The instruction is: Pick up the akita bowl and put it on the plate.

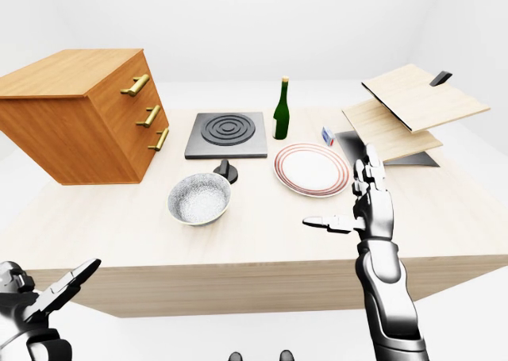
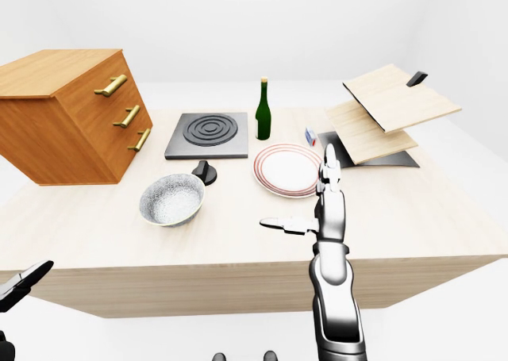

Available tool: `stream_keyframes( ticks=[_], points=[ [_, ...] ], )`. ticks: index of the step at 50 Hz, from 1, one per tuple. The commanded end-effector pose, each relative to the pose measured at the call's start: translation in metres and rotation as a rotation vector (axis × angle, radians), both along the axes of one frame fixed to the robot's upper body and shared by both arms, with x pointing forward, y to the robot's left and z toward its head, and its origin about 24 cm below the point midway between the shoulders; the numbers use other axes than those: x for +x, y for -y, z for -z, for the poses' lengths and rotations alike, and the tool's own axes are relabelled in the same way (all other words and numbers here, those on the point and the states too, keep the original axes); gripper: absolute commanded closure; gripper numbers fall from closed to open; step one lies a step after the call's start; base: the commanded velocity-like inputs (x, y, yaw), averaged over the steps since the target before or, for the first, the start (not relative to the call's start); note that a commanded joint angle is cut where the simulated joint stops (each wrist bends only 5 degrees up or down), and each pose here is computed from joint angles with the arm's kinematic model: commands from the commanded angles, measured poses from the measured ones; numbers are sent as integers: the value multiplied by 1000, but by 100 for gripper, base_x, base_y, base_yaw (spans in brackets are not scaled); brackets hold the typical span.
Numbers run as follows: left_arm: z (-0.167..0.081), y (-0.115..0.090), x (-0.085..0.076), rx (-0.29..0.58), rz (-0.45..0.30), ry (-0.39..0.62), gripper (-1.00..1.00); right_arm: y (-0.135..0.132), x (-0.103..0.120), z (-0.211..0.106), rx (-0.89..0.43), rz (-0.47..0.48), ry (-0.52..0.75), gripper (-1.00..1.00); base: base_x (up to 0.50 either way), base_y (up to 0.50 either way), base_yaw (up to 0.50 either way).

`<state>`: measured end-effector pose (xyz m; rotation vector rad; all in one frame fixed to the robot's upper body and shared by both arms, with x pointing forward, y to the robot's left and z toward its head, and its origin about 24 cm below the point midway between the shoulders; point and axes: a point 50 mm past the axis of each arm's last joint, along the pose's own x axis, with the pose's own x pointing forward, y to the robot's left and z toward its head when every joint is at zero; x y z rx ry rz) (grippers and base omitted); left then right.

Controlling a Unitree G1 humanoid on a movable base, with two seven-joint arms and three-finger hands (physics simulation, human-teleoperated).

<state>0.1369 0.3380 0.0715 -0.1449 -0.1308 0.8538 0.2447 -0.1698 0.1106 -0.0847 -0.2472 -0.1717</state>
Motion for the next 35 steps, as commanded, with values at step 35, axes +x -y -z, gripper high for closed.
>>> stream_keyframes(
  ticks=[35],
  points=[
    [-17,2,-7,46,-20,46,-100,-5,-3,2,11,-54,-8,-97,0,0,0]
  ],
)
